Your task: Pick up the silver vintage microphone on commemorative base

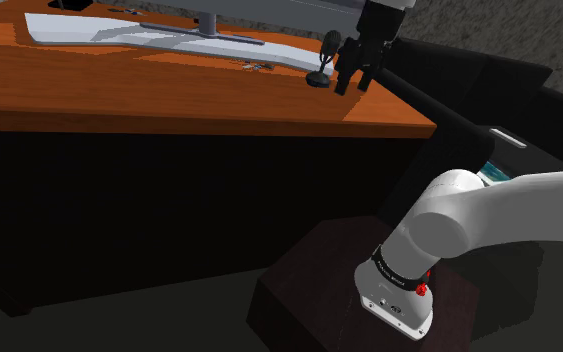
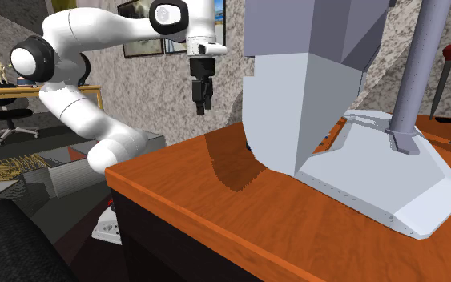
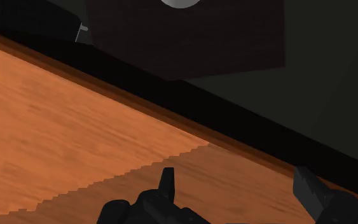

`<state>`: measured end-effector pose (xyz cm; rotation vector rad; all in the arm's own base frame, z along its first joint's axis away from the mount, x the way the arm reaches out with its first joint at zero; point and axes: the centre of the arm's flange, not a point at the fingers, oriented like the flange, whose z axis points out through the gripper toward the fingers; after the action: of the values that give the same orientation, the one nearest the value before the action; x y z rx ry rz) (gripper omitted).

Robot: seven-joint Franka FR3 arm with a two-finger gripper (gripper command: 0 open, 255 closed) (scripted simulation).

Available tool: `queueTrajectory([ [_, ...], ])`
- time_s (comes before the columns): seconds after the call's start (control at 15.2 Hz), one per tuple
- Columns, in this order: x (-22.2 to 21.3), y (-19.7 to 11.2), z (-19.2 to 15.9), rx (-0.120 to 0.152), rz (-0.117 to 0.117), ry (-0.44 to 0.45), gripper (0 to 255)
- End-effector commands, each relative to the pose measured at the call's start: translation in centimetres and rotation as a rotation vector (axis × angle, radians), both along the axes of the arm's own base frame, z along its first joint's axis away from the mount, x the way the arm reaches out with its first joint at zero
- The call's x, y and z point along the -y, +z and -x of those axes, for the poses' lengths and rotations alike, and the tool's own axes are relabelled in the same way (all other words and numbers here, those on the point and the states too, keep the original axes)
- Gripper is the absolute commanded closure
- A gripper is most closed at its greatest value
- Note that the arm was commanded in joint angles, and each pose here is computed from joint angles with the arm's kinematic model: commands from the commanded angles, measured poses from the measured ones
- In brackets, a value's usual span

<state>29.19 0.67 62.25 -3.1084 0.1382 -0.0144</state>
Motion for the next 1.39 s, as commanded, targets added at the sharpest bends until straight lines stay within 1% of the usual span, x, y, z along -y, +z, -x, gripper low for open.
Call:
queueTrajectory([
  [0.0, 0.0, 0.0, 0.0, 0.000, 0.000, 0.000, 0],
  [1.12, 10.9, 9.0, -15.4, 0.016, 0.159, -0.180, 0],
  [1.19, 11.3, 9.4, -15.9, 0.017, 0.165, -0.186, 0],
  [1.32, 11.3, 8.3, -15.9, 0.017, 0.165, -0.186, 0],
])
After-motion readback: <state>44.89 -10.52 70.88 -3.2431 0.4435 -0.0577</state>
